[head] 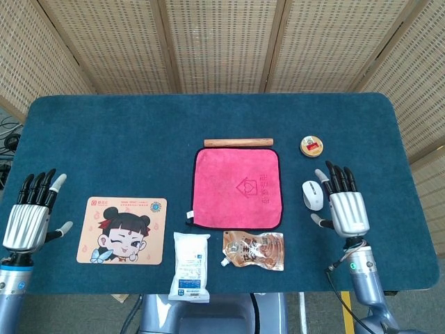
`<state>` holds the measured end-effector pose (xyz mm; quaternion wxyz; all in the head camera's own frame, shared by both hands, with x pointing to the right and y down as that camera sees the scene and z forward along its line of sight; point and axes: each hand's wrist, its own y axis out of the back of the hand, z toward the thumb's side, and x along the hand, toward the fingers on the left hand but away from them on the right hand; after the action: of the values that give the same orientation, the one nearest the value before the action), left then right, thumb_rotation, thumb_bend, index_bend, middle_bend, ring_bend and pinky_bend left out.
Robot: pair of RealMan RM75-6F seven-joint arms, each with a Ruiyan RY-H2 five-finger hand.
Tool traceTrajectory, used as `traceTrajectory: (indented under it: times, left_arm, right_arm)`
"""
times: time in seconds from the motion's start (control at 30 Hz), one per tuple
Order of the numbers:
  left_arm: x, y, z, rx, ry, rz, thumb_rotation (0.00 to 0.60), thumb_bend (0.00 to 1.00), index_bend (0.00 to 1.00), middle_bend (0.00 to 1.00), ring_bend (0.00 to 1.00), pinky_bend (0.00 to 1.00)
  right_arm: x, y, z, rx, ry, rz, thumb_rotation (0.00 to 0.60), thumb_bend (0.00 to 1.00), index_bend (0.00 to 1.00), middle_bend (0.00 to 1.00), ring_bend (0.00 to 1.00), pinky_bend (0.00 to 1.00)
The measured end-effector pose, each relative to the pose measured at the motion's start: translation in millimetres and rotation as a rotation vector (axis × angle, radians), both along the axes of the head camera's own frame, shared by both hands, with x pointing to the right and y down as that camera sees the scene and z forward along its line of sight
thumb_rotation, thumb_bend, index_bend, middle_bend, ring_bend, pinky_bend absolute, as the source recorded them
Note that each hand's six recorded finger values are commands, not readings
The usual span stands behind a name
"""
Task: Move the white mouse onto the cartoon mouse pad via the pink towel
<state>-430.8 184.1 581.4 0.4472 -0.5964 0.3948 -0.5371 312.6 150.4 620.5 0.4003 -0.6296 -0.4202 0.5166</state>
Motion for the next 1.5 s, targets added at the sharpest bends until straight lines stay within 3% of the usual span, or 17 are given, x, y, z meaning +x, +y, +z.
traceTrajectory:
  times: [0.57,1.13,1.5]
  left_arm:
    - [-3,-3,7,-0.013,-0.017,-0.008,0.6,0.02,0.0,0.0,0.0,0.0]
    - [0,-2,13,-0.019,-0.04,0.002,0.6,0.02,0.0,0.0,0.0,0.0]
    - [2,-2,18,-0.03,-0.05,0.008,0.6,0.02,0.0,0.0,0.0,0.0]
  right_arm:
    - [9,-17,60,-0.108,0.066,0.051,0.6,0.0,0.12,0.0,0.0,0.0]
    - [21,-29,90,-0.116,0.059,0.096,0.6,0.0,0.08,0.0,0.0,0.0]
    - [14,-27,105,-0.143,0.031,0.101,0.6,0.0,0.08,0.0,0.0,0.0]
